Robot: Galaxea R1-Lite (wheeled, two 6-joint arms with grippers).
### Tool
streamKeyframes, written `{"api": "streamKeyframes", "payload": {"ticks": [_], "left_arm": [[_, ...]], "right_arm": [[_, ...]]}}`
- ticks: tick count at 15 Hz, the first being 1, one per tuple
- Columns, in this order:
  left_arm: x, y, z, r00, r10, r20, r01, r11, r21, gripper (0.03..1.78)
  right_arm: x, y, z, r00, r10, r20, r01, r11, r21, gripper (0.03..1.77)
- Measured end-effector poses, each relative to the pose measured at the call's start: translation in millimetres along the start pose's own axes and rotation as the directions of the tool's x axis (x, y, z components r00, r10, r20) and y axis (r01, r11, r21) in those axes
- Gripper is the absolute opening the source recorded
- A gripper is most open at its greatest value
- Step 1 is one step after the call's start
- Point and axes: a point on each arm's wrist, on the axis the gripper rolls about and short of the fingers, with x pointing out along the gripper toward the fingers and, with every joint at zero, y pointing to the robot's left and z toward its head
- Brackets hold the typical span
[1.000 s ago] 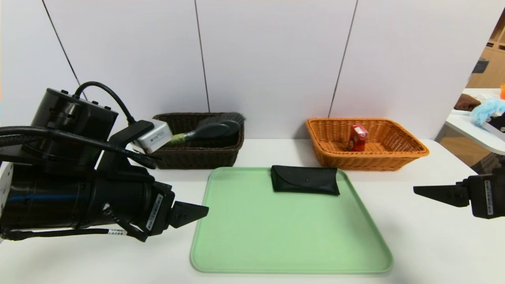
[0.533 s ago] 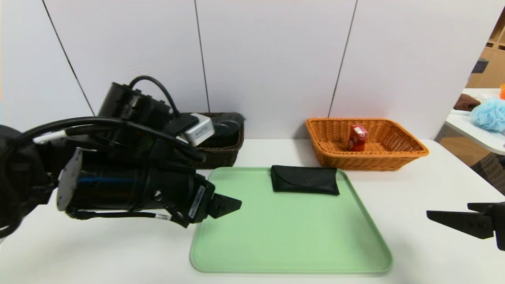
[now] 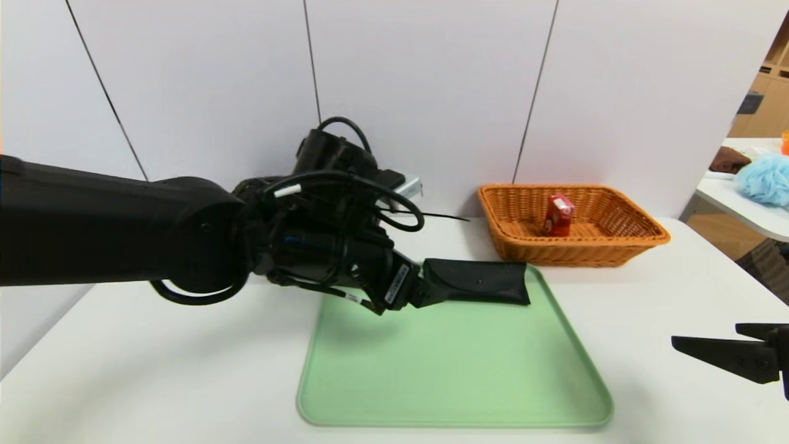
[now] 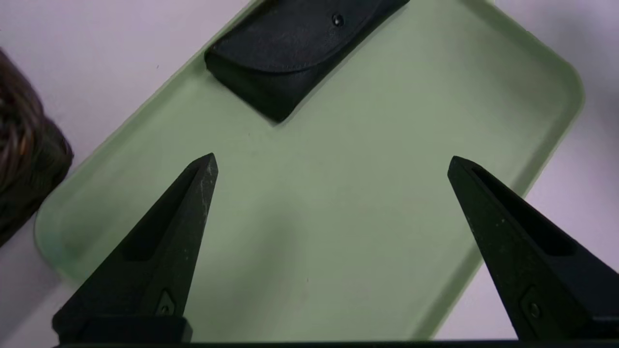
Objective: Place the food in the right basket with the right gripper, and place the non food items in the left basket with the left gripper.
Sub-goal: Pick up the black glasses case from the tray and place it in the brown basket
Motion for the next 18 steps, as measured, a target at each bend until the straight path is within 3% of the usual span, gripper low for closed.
{"api": "streamKeyframes", "payload": {"ticks": [4,9,14,18], "left_arm": [[43,9,4,0.991,-0.108,0.081,0.098,0.988,0.12,1.69],[87,26,7,0.972,-0.178,0.151,0.134,0.955,0.263,1.69],[118,43,3,0.966,-0.215,0.142,0.143,0.906,0.399,1.69],[135,55,-6,0.966,-0.239,0.099,0.168,0.872,0.461,1.69]], "right_arm": [[2,0,-8,1.0,0.001,-0.023,-0.001,1.0,0.007,1.69],[1,0,-22,0.999,0.001,-0.043,-0.001,1.0,0.01,1.69],[-4,0,-27,0.999,0.001,-0.039,-0.001,1.0,0.009,1.69],[-4,3,-28,0.999,0.022,-0.038,-0.021,0.999,0.024,1.69]]}}
